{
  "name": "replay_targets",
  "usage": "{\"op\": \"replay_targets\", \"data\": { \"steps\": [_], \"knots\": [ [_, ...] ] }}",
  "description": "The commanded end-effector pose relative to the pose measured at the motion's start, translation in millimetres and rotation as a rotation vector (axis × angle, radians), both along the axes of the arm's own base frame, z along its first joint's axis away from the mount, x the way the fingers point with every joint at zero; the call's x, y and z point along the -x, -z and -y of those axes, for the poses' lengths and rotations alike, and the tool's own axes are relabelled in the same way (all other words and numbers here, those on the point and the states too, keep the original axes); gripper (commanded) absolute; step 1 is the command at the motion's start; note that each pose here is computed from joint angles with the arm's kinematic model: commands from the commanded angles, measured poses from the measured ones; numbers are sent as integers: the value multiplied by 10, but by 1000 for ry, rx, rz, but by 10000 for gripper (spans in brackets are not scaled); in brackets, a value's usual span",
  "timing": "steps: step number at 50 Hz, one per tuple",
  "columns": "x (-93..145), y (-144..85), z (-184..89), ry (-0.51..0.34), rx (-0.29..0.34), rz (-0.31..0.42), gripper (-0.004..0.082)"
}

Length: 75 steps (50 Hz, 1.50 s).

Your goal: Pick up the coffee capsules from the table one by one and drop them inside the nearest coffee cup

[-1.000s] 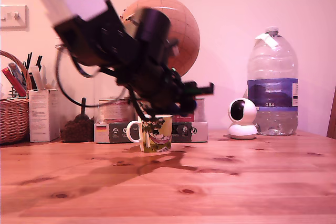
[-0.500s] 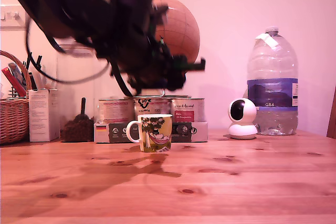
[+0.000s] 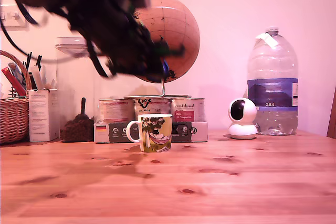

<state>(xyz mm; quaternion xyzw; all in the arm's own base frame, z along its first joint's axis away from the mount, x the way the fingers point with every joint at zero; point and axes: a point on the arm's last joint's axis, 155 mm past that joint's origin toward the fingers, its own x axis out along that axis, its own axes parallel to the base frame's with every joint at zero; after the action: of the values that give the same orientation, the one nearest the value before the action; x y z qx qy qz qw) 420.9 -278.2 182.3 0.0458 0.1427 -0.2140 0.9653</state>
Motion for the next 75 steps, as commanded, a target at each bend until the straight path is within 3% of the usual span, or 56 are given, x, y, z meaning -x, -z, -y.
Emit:
{"op": "replay_targets", "data": {
  "steps": [1, 12, 26, 54, 75],
  "knots": [
    [30, 56, -46, 30, -5, -23, 37],
    [-2, 126, -113, 94, 14, -85, 37],
    [-270, 72, -231, 106, 26, -170, 39],
    [-741, 486, 26, 115, -45, -355, 42],
    [-759, 680, 11, 97, -69, -413, 42]
  ]
}}
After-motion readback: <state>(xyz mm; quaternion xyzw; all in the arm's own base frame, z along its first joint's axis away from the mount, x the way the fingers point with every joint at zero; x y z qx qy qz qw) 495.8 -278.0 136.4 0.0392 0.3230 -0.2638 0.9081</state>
